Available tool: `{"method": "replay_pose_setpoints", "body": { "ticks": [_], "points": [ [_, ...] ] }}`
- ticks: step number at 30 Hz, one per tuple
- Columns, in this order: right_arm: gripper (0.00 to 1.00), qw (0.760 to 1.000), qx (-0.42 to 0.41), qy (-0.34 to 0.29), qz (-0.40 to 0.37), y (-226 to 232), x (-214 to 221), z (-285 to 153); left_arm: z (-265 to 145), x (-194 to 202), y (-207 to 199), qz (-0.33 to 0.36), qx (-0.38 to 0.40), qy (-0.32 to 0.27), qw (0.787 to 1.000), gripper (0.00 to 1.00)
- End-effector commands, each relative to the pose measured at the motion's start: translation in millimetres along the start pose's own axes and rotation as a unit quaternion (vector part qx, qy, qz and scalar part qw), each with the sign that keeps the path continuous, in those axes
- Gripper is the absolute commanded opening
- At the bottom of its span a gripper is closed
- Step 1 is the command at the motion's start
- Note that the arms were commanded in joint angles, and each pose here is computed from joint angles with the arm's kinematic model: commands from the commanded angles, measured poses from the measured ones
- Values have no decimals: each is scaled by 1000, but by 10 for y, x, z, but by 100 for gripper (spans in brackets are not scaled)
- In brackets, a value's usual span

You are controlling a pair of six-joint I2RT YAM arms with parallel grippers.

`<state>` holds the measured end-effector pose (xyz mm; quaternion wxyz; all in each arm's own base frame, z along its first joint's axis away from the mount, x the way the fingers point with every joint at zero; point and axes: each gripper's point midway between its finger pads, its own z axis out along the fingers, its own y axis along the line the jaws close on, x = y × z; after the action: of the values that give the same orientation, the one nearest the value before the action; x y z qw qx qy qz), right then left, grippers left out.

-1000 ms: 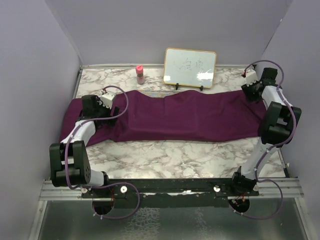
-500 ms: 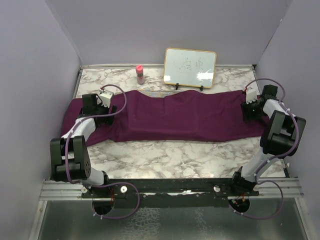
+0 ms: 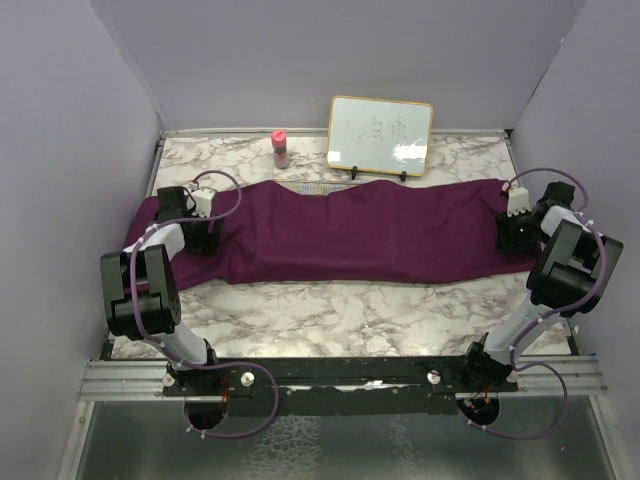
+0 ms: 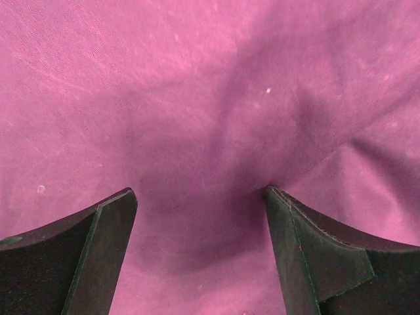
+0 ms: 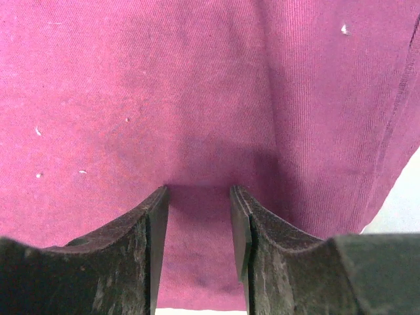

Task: Open and lay out the surgical kit
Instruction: Open the surgical kit at the center of the board.

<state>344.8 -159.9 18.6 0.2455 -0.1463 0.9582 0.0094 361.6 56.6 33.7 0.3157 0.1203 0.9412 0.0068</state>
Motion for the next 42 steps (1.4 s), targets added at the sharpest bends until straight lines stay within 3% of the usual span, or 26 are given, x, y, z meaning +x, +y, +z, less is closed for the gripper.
{"method": "replay_pose_setpoints", "body": {
  "ticks": [1,10,21,33,42],
  "points": [
    [42,999,-27,48,2,55,421,176,21,249,79,25,-10,54,998,82],
    [40,996,-21,90,-13,24,800,153,120,615,170,69,-23,124,990,79],
    [38,996,3,92,-14,-192,887,21,63,800,168,93,-25,150,984,77],
    [38,999,-32,16,0,-255,334,-146,-83,59,16,31,16,45,998,77],
    [38,992,-56,-112,14,-183,-377,-553,-316,-494,27,6,12,-51,999,77]
  ]
}}
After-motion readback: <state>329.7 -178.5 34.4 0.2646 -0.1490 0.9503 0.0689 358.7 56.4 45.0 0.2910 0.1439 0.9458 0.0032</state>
